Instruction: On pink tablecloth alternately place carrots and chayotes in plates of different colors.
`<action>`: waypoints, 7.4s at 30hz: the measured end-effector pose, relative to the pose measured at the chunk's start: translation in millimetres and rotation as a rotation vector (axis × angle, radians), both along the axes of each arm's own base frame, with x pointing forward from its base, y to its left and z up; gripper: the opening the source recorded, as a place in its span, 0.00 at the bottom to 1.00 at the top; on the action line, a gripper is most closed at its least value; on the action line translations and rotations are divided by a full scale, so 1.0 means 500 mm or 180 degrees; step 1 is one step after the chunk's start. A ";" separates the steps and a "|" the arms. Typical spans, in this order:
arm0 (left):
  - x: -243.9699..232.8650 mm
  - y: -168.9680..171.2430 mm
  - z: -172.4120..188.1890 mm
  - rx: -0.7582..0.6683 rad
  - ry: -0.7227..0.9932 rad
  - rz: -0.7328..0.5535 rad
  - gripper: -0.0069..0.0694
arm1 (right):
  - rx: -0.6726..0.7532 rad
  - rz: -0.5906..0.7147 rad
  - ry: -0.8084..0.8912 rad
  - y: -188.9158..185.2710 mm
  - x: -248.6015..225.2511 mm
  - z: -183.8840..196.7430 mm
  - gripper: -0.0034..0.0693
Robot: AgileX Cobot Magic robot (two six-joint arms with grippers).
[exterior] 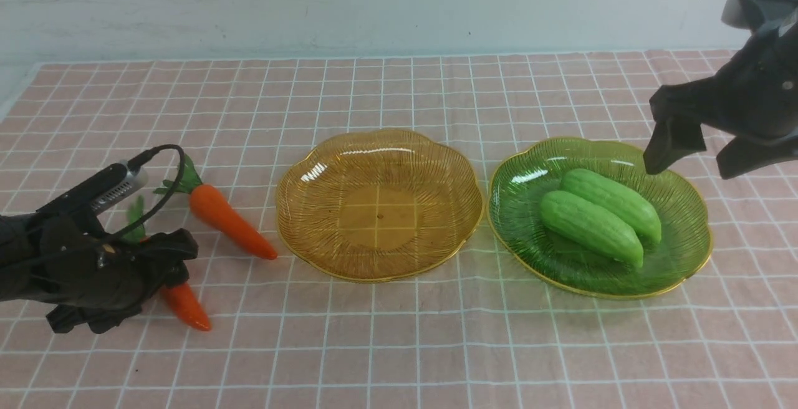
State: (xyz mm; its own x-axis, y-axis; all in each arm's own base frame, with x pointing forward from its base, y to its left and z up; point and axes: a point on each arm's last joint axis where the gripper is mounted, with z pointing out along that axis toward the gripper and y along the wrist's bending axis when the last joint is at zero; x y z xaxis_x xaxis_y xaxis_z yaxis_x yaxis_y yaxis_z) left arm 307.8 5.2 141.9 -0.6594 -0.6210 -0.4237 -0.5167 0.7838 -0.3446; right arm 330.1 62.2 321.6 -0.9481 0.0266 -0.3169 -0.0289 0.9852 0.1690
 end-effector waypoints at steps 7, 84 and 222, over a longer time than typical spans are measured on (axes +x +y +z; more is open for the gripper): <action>-0.002 -0.001 0.002 0.0096 0.0033 -0.0165 0.42 | -0.0004 0.0011 -0.0002 0.000 0.000 0.000 0.83; 0.279 -0.393 0.145 0.0299 0.0466 -0.2288 0.66 | 0.0128 0.0227 -0.0501 -0.003 -0.068 0.098 0.23; -0.510 -0.013 0.059 0.1828 -0.2175 -0.1448 0.09 | -0.0362 -0.0280 -0.3218 -0.120 -0.552 -0.287 0.11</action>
